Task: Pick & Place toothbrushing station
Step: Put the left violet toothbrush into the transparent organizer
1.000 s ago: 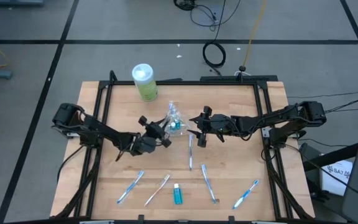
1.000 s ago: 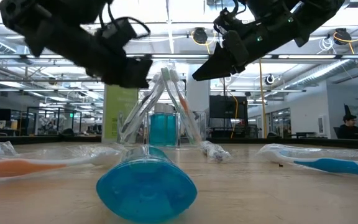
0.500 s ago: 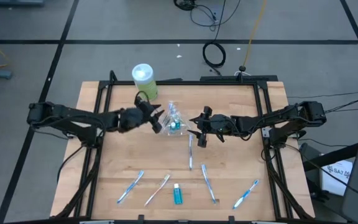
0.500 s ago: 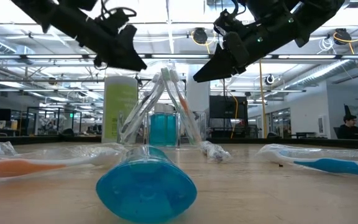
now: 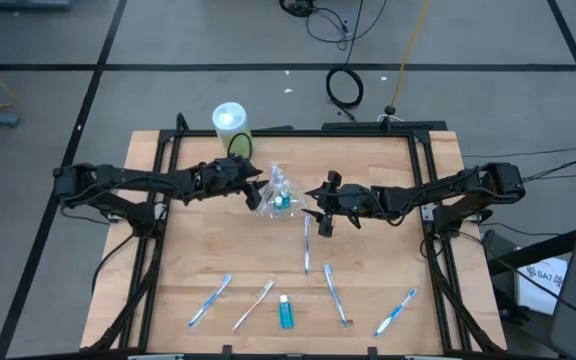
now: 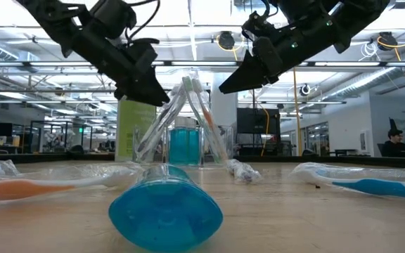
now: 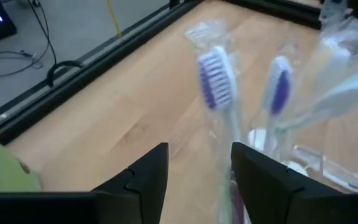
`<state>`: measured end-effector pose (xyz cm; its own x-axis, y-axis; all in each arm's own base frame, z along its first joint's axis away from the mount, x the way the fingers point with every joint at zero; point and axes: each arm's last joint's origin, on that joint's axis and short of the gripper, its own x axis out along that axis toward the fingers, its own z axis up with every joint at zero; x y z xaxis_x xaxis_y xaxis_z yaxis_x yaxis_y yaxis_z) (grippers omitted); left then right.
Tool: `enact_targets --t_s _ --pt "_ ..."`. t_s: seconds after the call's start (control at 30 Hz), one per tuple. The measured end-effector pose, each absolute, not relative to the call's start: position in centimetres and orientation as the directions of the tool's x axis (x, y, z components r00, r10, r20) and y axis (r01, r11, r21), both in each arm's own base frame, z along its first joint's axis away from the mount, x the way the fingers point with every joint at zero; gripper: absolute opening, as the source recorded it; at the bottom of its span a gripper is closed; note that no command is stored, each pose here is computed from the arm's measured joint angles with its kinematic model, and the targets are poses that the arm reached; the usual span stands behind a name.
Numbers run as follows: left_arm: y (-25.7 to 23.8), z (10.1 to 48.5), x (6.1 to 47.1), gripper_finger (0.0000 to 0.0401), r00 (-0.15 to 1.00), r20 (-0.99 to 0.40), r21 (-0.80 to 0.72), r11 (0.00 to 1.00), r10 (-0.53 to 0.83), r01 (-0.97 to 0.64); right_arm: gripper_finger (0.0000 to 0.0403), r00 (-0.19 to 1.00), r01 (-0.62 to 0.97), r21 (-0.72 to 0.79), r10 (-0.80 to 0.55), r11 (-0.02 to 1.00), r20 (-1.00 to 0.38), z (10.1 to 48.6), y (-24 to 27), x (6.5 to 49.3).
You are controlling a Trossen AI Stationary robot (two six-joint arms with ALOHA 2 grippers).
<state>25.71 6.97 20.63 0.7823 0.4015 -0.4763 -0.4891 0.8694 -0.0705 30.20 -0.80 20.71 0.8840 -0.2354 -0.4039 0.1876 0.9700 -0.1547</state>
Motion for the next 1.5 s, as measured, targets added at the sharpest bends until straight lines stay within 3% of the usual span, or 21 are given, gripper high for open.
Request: enact_targets --t_s 0.37,0.73,0.97,1.2,1.5 --pt "6.9 20.8 25.9 0.0141 0.825 -0.467 -0.115 0.903 0.318 -0.414 0.0224 0.884 0.188 -0.155 -0.235 0.970 -0.404 20.7 -0.8 30.2" --pt "6.9 20.8 25.9 0.0008 0.824 -0.468 -0.098 0.909 0.318 -0.406 0.0224 0.884 0.188 -0.155 -0.235 0.970 -0.404 20.7 -0.8 30.2" --pt "6.4 20.7 26.0 0.0005 0.818 -0.468 -0.080 0.906 0.334 -0.415 0.0224 0.884 0.188 -0.155 -0.236 0.970 -0.405 20.7 -0.8 30.2" --pt "4.3 20.2 25.9 0.0003 0.745 -0.505 0.044 0.875 0.436 -0.482 0.0224 0.884 0.187 -0.156 -0.235 0.970 -0.405 20.7 -0.8 30.2" --pt "2.3 19.7 25.8 0.0007 0.721 -0.540 0.103 0.884 0.434 -0.456 0.0224 0.883 0.187 -0.156 -0.236 0.970 -0.405 20.7 -0.8 30.2"
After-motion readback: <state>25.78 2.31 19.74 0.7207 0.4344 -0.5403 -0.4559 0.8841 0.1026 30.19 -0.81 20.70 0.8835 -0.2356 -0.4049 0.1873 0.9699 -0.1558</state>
